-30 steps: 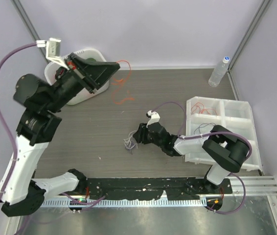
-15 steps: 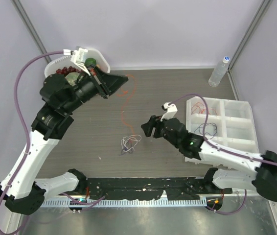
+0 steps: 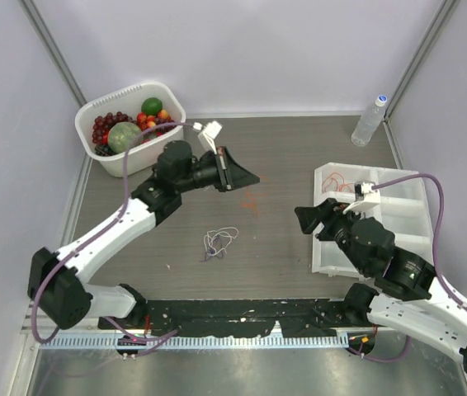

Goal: Untangle the cables

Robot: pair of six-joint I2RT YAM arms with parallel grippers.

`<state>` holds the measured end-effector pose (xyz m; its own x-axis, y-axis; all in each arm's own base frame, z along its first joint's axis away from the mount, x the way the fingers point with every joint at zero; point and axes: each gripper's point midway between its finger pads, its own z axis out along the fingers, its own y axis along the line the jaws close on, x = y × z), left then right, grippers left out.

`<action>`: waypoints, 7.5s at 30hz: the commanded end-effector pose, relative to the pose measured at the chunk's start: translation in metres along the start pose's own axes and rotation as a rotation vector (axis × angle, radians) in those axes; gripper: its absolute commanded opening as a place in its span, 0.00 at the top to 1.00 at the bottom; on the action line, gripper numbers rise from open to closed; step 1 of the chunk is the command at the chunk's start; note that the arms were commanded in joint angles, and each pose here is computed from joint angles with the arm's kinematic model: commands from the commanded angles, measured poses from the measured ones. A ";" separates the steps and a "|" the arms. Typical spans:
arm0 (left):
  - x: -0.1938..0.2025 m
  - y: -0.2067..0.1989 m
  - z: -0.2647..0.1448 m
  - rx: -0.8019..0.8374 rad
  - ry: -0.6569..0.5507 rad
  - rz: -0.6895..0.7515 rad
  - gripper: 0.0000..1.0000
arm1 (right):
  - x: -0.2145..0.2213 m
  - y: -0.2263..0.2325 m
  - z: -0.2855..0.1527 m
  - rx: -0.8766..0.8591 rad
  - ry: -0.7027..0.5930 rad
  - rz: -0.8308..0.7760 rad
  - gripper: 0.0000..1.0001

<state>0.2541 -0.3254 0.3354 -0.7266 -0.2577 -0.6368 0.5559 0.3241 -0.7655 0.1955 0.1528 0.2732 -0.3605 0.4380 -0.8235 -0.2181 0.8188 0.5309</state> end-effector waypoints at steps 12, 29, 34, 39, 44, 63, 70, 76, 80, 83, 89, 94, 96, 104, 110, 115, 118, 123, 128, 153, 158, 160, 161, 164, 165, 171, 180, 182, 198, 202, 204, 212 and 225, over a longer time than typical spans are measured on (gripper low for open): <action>0.108 0.102 0.047 -0.150 0.214 -0.100 0.60 | 0.069 -0.015 0.032 0.098 0.197 -0.050 0.31; 0.062 0.169 -0.078 -0.601 -0.114 0.161 0.25 | 0.179 -0.011 0.104 0.109 0.635 -0.358 0.32; 0.072 0.180 -0.082 -0.594 -0.128 0.176 0.23 | 0.195 -0.019 0.118 0.093 0.699 -0.499 0.32; 0.083 0.179 -0.078 -0.569 -0.106 0.214 0.23 | 0.213 -0.023 0.123 0.087 0.764 -0.527 0.35; 0.089 0.188 -0.079 -0.615 -0.113 0.269 0.23 | 0.224 -0.023 0.122 0.062 0.785 -0.523 0.41; 0.105 0.199 -0.078 -0.673 -0.103 0.358 0.24 | 0.229 -0.031 0.139 0.132 0.702 -0.577 0.86; 0.107 0.199 -0.075 -0.673 -0.096 0.361 0.24 | 0.161 -0.018 0.128 0.171 0.483 -0.509 0.99; 0.109 0.200 -0.073 -0.680 -0.088 0.369 0.24 | 0.072 0.002 0.102 0.149 0.278 -0.334 0.99; 0.110 0.200 -0.073 -0.679 -0.085 0.371 0.24 | 0.020 -0.024 0.094 0.214 0.251 -0.116 0.99; 0.109 0.199 -0.073 -0.677 -0.087 0.371 0.24 | -0.005 -0.026 0.091 0.138 0.270 0.037 0.99; 0.109 0.196 -0.073 -0.668 -0.090 0.370 0.24 | -0.058 -0.055 0.095 0.209 0.195 0.120 0.99; 0.108 0.195 -0.075 -0.666 -0.096 0.369 0.24 | -0.072 -0.095 0.104 0.317 0.159 0.226 0.99; 0.108 0.194 -0.075 -0.664 -0.096 0.369 0.24 | -0.074 -0.112 0.106 0.358 0.139 0.262 0.99; 0.109 0.193 -0.074 -0.656 -0.094 0.367 0.24 | -0.075 -0.170 0.102 0.502 0.061 0.392 0.99; 0.110 0.194 -0.073 -0.660 -0.092 0.369 0.24 | -0.066 -0.218 0.109 0.675 0.038 0.429 0.99; 0.110 0.196 -0.073 -0.664 -0.088 0.370 0.24 | -0.048 -0.248 0.128 0.743 0.065 0.469 0.99; 0.110 0.196 -0.073 -0.667 -0.089 0.371 0.24 | -0.038 -0.272 0.133 0.831 0.062 0.460 0.99; 0.111 0.197 -0.073 -0.670 -0.085 0.371 0.24 | -0.031 -0.301 0.137 0.921 0.057 0.383 0.99; 0.111 0.199 -0.073 -0.676 -0.081 0.371 0.24 | -0.031 -0.322 0.131 1.017 0.070 0.237 0.99; 0.120 0.228 -0.081 -0.773 -0.083 0.228 0.24 | 0.065 -0.071 0.121 0.234 0.239 0.087 0.46; 0.143 0.223 -0.090 -0.749 -0.073 0.052 0.26 | 0.153 0.027 0.118 -0.211 0.365 0.302 0.47; 0.152 0.219 -0.095 -0.726 -0.082 -0.013 0.28 | 0.169 0.041 0.122 -0.249 0.415 0.275 0.47; 0.159 0.219 -0.098 -0.717 -0.072 -0.046 0.29 | 0.174 0.045 0.122 -0.265 0.443 0.261 0.47; 0.179 0.217 -0.102 -0.687 -0.029 -0.116 0.29 | 0.188 0.048 0.134 -0.269 0.498 0.148 0.47; 0.185 0.218 -0.105 -0.698 -0.005 -0.128 0.29 | 0.192 0.040 0.137 -0.230 0.512 0.107 0.47; 0.197 0.223 -0.115 -0.744 0.041 -0.147 0.30 | 0.209 0.010 0.141 -0.189 0.569 -0.156 0.46; 0.191 0.230 -0.108 -0.770 0.023 -0.152 0.46 | 0.232 0.022 0.147 -0.313 0.627 -0.217 0.49; 0.191 0.230 -0.105 -0.767 0.023 -0.154 0.48 | 0.236 0.024 0.150 -0.330 0.625 -0.220 0.49; 0.196 0.234 -0.096 -0.764 0.061 -0.158 0.95 | 0.241 0.033 0.168 -0.341 0.543 -0.195 0.89; 0.193 0.232 -0.100 -0.768 0.045 -0.155 1.00 | 0.219 0.032 0.161 -0.314 0.457 -0.176 0.99; 0.190 0.229 -0.102 -0.758 0.029 -0.150 1.00 | 0.206 0.026 0.156 -0.279 0.406 -0.171 0.99; 0.182 0.219 -0.112 -0.736 -0.022 -0.145 1.00 | 0.174 0.003 0.131 -0.185 0.300 -0.142 0.99; 0.165 0.176 -0.104 -0.619 0.030 -0.123 0.93 | 0.217 0.044 0.156 -0.381 0.494 -0.232 0.54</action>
<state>0.1894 -0.2069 0.0825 -0.7855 -0.3211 -0.5291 0.0828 0.7927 -0.6040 0.2410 0.3174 0.0714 -0.6688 0.0085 -0.7434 -0.5228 0.7056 0.4783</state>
